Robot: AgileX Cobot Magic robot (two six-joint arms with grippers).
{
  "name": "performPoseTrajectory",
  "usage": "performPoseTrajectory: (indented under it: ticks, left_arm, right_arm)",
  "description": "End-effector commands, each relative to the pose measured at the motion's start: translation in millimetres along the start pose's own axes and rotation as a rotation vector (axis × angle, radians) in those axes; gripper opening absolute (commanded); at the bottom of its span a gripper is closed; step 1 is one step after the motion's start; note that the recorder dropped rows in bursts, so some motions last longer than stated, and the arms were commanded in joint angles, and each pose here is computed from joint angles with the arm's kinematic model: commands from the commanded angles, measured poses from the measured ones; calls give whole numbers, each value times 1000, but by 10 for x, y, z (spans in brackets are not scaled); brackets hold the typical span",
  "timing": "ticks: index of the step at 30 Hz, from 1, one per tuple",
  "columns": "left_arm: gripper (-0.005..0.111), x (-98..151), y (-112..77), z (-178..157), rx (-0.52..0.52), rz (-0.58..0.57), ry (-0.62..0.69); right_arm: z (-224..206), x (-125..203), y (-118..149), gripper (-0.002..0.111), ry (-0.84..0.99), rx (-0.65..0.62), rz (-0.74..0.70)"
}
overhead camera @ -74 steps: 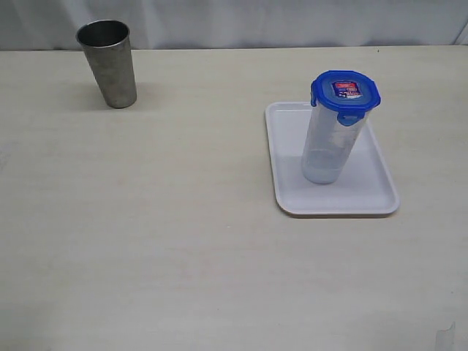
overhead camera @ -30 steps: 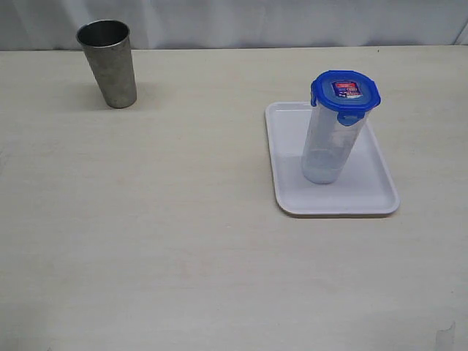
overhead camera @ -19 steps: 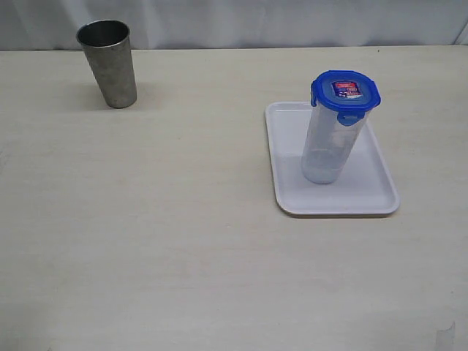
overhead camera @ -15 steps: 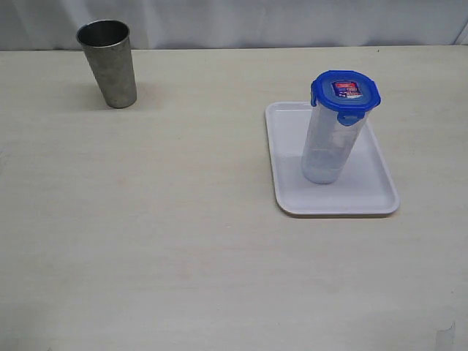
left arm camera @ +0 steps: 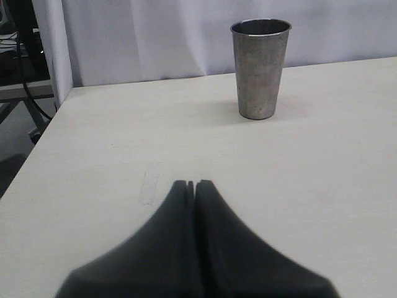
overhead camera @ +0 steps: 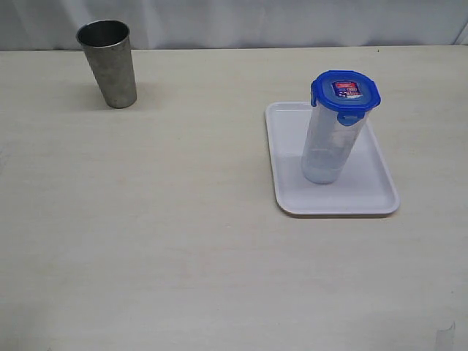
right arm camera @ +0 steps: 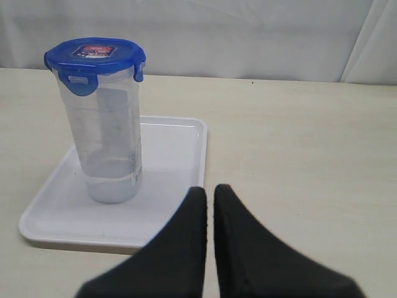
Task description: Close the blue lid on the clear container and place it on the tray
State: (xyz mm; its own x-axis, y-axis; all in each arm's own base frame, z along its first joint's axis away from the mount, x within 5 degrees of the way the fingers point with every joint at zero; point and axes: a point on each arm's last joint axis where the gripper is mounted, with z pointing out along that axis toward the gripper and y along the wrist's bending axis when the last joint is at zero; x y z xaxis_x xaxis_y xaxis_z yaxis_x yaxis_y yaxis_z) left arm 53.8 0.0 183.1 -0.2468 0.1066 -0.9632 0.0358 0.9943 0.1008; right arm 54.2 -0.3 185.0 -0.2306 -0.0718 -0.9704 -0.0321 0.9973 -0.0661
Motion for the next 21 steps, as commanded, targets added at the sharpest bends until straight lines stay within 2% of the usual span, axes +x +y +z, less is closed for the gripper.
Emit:
performPoseTrajectory:
  ticks: [1,21]
  left_arm:
    - [0,-5,3,-1,-6,-7,-11]
    - [0,-5,3,-1,-6,-7,-11]
  right_arm:
    - [0,5,-6,4,-3,8,-23]
    - [0,19,-3,4,12,5,-9]
